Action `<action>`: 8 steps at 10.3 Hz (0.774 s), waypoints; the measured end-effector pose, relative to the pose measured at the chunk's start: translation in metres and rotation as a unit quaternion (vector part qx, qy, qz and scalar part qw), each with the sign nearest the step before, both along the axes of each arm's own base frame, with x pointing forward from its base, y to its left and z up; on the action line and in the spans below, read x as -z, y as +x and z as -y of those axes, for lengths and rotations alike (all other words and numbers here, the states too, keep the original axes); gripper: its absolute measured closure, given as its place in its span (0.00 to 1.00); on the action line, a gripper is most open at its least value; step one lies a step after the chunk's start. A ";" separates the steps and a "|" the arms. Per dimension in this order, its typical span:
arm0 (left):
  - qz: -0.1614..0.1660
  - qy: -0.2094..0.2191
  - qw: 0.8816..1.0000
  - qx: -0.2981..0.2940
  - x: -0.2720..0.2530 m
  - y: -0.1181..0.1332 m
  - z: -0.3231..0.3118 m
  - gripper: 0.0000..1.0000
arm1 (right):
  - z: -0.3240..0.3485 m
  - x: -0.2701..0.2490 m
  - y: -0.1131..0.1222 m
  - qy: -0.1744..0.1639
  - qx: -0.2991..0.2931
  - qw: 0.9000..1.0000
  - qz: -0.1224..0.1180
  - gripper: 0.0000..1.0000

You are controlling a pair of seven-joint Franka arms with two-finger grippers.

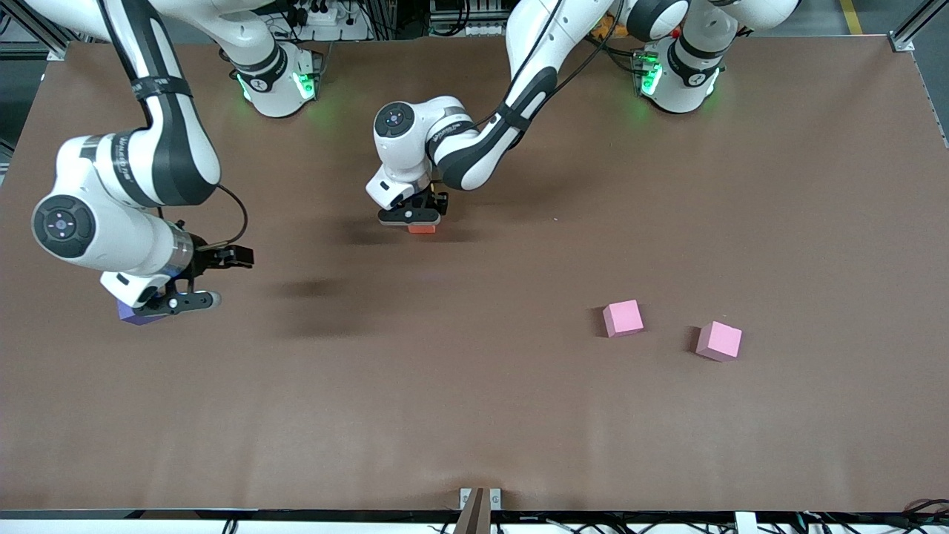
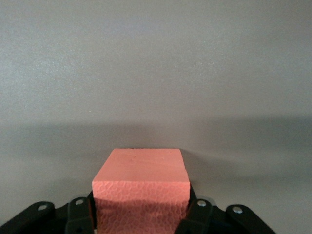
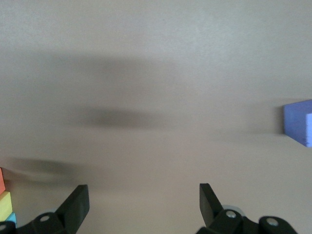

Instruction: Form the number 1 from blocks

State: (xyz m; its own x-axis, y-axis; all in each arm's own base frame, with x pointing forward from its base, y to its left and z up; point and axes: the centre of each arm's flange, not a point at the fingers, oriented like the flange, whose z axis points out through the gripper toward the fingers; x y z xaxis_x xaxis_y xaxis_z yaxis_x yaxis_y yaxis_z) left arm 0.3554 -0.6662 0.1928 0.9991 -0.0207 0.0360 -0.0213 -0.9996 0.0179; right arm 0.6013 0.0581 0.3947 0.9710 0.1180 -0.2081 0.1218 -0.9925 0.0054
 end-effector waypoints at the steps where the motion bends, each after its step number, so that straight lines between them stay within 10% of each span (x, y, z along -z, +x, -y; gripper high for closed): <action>1: 0.000 0.000 1.000 0.000 0.000 0.000 0.000 0.39 | 0.002 -0.007 0.002 -0.002 0.001 1.000 -0.001 0.00; 5: 0.001 -0.002 1.000 0.000 0.000 0.000 0.000 0.39 | 0.021 -0.054 0.011 -0.030 0.006 1.000 0.003 0.00; 8: 0.007 -0.014 1.000 -0.001 -0.001 0.003 0.002 0.39 | 0.049 -0.116 0.025 -0.029 0.044 0.997 0.064 0.00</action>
State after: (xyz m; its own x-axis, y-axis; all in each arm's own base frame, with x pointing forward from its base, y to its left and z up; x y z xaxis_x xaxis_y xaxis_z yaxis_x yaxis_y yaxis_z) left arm 0.3581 -0.6683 0.1942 0.9985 -0.0183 0.0512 -0.0206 -0.9988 0.0452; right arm 0.6264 0.0090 0.5105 0.9959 0.0234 -0.0868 0.0297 -0.9969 0.0723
